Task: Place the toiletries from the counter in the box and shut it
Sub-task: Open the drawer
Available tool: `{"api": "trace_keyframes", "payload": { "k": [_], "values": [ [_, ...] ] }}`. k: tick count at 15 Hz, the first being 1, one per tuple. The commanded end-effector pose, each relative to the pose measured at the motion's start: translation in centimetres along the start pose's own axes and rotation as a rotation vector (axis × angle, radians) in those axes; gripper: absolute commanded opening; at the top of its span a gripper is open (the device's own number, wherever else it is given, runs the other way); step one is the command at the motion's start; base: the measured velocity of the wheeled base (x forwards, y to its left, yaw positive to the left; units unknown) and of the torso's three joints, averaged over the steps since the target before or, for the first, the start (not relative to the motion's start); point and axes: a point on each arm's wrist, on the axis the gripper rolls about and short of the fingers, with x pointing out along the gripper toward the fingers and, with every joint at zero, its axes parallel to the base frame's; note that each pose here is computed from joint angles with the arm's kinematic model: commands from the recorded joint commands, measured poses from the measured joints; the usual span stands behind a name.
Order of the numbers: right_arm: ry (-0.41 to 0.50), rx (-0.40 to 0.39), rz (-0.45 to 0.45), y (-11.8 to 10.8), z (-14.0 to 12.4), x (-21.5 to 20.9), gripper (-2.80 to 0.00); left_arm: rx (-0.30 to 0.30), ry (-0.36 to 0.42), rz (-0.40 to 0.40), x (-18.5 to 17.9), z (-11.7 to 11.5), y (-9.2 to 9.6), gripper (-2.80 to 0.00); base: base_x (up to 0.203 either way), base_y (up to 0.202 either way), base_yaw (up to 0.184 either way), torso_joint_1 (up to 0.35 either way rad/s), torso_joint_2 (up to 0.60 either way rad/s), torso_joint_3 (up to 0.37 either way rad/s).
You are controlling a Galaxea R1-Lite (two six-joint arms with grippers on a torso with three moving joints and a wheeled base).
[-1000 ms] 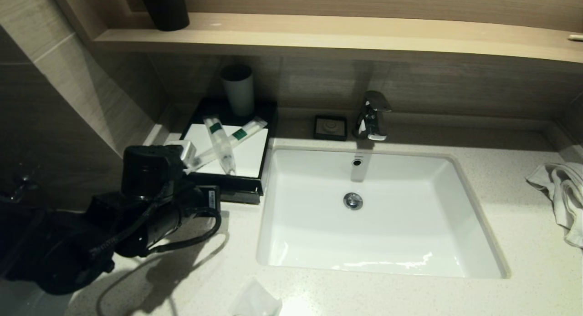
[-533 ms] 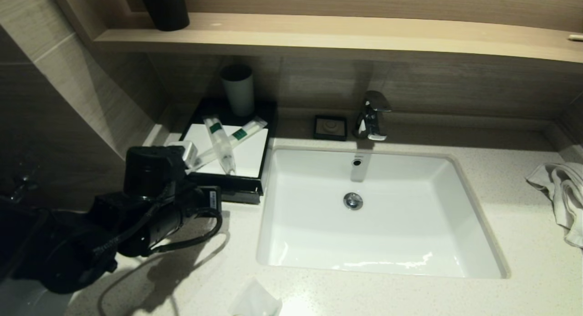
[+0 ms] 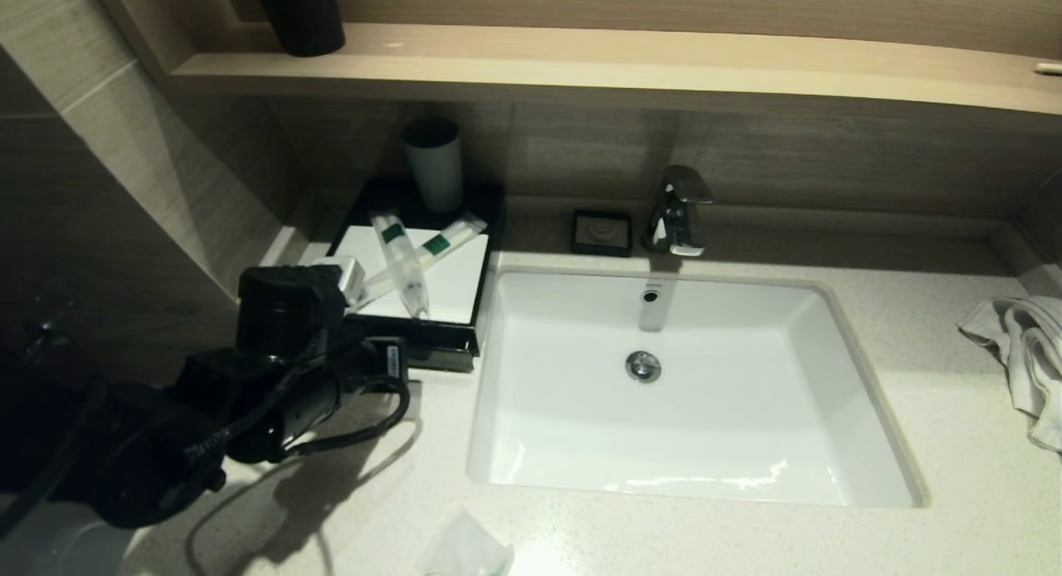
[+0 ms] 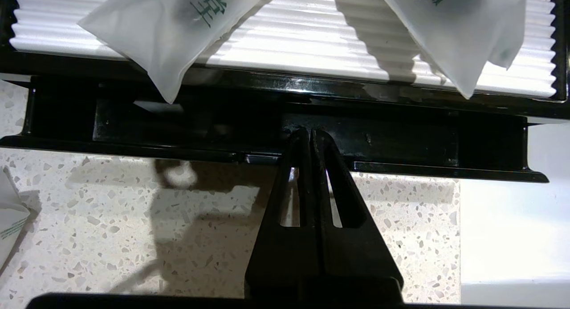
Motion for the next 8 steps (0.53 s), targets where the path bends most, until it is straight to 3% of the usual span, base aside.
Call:
{"api": "trace_keyframes", "payload": {
  "k": [1,8],
  "values": [
    [0.001,-0.001,0.000,0.00,-0.01,0.00,-2.80,0.001,0.001,0.010,0.46,-0.19,-0.06,-2.80,0.000,0.000,0.000,0.000,0.00,0.000],
    [0.001,0.000,0.000,0.00,-0.01,0.00,-2.80,-0.004,-0.010,0.014,0.82,-0.05,-0.03,-2.80,0.000,0.000,0.000,0.000,0.00,0.000]
  ]
}}
